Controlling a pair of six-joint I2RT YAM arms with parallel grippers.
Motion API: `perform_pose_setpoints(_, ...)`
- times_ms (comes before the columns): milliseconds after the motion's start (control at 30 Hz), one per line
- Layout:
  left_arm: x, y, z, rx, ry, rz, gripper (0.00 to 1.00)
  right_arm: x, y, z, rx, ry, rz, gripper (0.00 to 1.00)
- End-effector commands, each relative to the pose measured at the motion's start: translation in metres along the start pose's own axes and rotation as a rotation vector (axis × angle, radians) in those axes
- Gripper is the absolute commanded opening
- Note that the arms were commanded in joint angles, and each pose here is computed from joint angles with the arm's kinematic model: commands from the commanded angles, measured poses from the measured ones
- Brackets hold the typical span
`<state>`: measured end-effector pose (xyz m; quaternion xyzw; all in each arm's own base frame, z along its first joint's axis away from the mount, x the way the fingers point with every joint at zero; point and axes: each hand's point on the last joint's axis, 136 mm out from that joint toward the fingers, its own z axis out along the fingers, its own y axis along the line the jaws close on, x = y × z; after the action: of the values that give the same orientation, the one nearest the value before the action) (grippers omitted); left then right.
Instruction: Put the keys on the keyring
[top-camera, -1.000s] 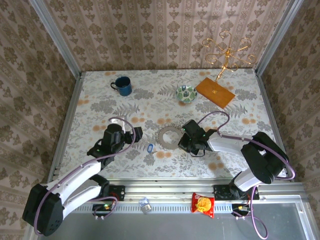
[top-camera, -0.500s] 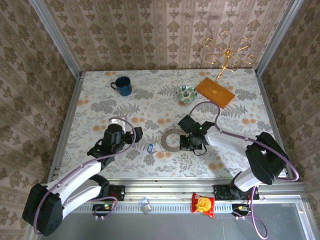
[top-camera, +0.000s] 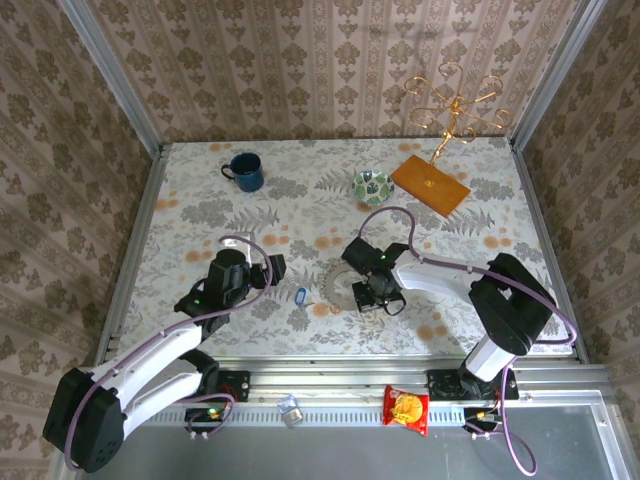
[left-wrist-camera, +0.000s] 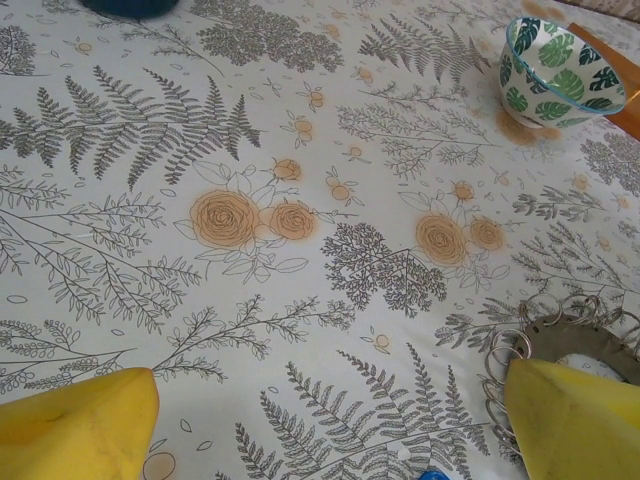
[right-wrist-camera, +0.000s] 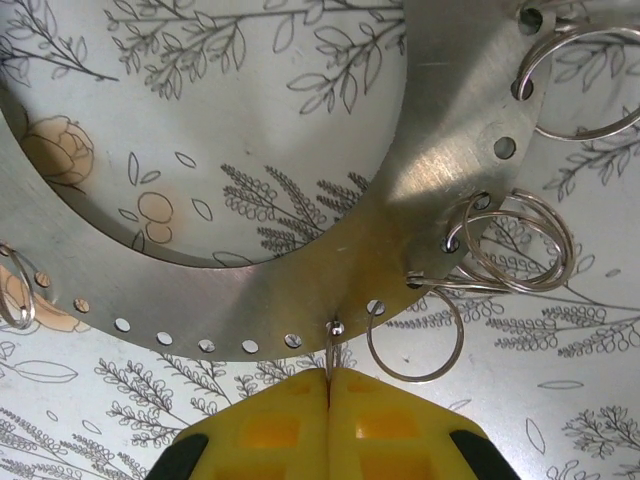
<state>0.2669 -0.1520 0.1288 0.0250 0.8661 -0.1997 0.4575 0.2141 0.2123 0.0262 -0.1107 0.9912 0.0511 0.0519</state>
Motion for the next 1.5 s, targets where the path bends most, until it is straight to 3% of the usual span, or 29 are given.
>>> perform_pose_setpoints(0, -0.012, -0.005, -0.004, 0.003, -0.032, 0.023, 0.90, -0.001, -0.006, 0.003, 0.052, 0.011, -0.029, 0.01)
perform_pose_setpoints(167, -0.011, -0.004, -0.004, 0.001, -0.031, 0.025, 0.90, -0.005, -0.008, 0.003, 0.070, 0.001, -0.025, 0.16)
perform_pose_setpoints(400, -0.011, -0.004, -0.004, 0.000, -0.032, 0.026, 0.90, -0.011, -0.007, 0.000, 0.076, -0.016, -0.022, 0.19)
perform_pose_setpoints(667, -0.011, -0.005, -0.004, 0.001, -0.029, 0.028, 0.90, -0.015, -0.005, 0.000, 0.073, -0.023, -0.023, 0.12)
perform_pose_setpoints(1033, -0.013, -0.005, -0.005, 0.000, -0.033, 0.033, 0.90, -0.014, -0.008, 0.001, 0.092, -0.008, -0.031, 0.14)
perform_pose_setpoints(1233, -0.014, -0.005, -0.007, -0.002, -0.036, 0.042, 0.90, -0.014, -0.011, -0.003, 0.107, -0.007, -0.046, 0.00)
perform_pose_setpoints(1333, -0.019, -0.008, -0.010, 0.005, -0.043, 0.071, 0.89, -0.018, -0.011, -0.015, 0.106, -0.040, -0.077, 0.00)
perform_pose_setpoints(1467, -0.031, -0.025, -0.017, 0.083, -0.073, 0.163, 0.86, -0.033, 0.001, -0.048, 0.029, -0.177, -0.166, 0.00)
